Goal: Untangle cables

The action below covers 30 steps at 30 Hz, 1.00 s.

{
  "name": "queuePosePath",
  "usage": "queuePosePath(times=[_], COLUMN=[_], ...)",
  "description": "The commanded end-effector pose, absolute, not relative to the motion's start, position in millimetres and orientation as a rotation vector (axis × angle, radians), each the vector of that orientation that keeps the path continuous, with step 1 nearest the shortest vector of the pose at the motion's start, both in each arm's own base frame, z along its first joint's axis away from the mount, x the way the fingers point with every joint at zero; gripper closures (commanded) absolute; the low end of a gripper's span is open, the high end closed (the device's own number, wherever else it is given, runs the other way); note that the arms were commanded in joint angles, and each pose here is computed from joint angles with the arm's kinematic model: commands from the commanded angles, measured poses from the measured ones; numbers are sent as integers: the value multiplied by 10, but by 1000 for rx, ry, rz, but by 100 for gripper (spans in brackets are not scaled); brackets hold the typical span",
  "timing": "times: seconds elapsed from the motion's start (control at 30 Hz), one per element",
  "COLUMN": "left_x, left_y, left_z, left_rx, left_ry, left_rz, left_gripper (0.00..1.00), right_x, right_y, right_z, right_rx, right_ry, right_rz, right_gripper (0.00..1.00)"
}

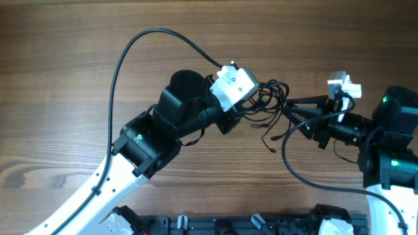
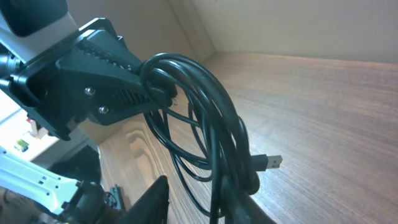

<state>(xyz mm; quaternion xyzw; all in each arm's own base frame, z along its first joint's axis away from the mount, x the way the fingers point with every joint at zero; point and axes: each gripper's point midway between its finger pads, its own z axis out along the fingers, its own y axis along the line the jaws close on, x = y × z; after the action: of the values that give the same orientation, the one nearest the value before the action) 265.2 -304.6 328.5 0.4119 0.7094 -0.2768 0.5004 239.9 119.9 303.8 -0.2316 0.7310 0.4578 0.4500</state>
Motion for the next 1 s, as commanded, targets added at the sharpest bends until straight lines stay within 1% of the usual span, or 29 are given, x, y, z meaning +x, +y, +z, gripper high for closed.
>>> queuePosePath(times=[0.0, 0.3, 0.33, 0.37, 0.43, 0.6, 0.77, 0.83, 0.93, 0.97], left_x=[2664, 2778, 2782, 2783, 2778, 2783, 2768, 2702, 2639, 2602], left_y=[-3043, -2957, -2953, -2952, -2949, -2912, -2906, -2924, -2925, -2930], left_z=[3335, 3312, 3311, 3311, 3295, 3227, 3194, 3139, 3067, 3038], left_rx=[969, 916, 914, 914, 917, 915, 922, 955, 1018, 1078], left_ry=[1717, 1744, 1745, 1745, 1752, 1784, 1797, 1815, 1818, 1795], left_rz=[-684, -603, -600, -600, -599, -577, -577, -606, -601, -585], left_gripper=[96, 96, 96, 96, 96, 96, 96, 96, 96, 96], right_x=[2374, 2387, 2400, 2400, 2400, 2403, 2496, 2526, 2682, 2738], right_y=[1220, 1211, 1203, 1203, 1203, 1201, 1140, 1127, 1040, 1008], right_z=[3096, 3087, 3079, 3079, 3079, 3079, 3028, 3048, 3120, 3162], right_rx=[-607, -601, -595, -592, -589, -573, -509, -516, -444, -429], right_ry=[1779, 1784, 1790, 1792, 1793, 1802, 1847, 1834, 1828, 1814], right_rz=[1143, 1133, 1124, 1126, 1128, 1138, 1087, 1063, 995, 965], right_gripper=[95, 95, 82, 63, 46, 45, 43, 42, 40, 38])
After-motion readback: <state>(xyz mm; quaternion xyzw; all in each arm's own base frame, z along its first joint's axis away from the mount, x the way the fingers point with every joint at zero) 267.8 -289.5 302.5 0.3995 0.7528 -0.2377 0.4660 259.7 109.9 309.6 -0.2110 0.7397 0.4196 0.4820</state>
